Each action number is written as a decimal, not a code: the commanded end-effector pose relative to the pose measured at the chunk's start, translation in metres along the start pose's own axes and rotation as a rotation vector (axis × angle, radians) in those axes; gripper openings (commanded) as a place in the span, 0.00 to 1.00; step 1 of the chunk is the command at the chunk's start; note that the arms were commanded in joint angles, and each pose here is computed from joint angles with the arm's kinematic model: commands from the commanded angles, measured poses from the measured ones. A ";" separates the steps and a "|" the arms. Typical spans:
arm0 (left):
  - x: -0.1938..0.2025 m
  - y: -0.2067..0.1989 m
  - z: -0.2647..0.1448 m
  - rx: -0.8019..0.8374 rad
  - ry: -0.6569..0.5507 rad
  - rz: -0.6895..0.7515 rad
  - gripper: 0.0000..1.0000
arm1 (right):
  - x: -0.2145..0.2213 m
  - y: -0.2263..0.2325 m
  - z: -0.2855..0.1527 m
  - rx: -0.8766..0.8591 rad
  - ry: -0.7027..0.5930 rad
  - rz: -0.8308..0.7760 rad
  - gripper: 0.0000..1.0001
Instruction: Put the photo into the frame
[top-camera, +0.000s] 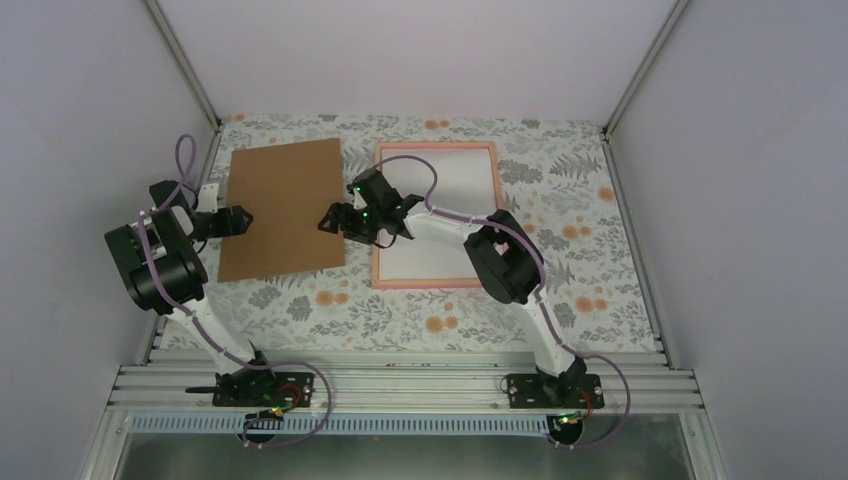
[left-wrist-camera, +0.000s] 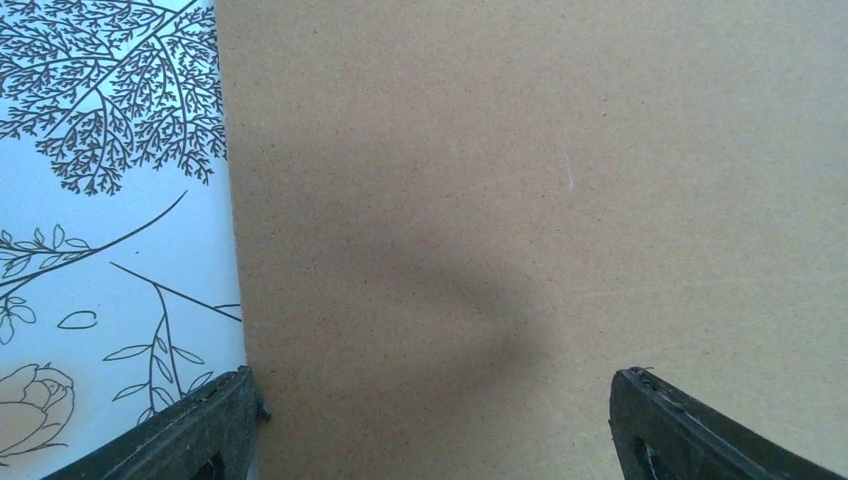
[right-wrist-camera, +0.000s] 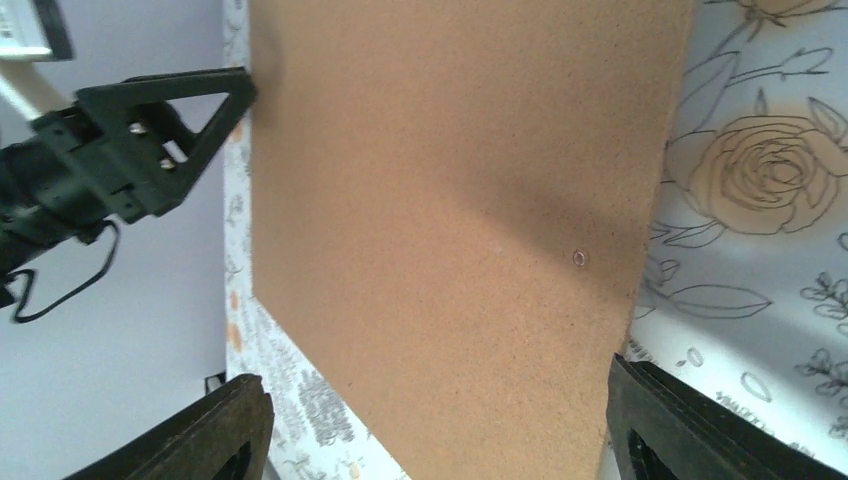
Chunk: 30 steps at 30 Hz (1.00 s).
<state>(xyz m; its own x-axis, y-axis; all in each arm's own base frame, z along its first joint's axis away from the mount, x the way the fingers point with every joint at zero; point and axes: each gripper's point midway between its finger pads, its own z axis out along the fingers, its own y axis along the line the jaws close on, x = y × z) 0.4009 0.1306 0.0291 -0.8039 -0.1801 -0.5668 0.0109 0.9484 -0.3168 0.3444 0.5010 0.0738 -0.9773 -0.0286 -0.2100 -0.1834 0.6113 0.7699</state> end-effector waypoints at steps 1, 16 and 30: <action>0.073 -0.062 0.013 0.267 0.217 -0.170 0.86 | -0.010 0.126 -0.050 -0.362 -0.068 -0.209 0.80; 0.067 -0.143 0.007 0.454 0.234 -0.032 0.85 | -0.015 0.067 -0.103 -0.265 -0.067 -0.167 0.77; 0.070 -0.124 0.014 0.344 0.256 -0.008 0.86 | -0.029 -0.048 -0.105 -0.070 -0.090 -0.056 0.77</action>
<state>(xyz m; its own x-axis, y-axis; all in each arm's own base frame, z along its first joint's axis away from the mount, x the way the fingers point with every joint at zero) 0.3878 0.0252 0.0348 -0.8535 -0.0576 -0.5179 0.2242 0.8565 -0.4648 0.3701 0.3832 0.1139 -0.9622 0.0577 -0.2660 -0.1838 0.5831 0.7913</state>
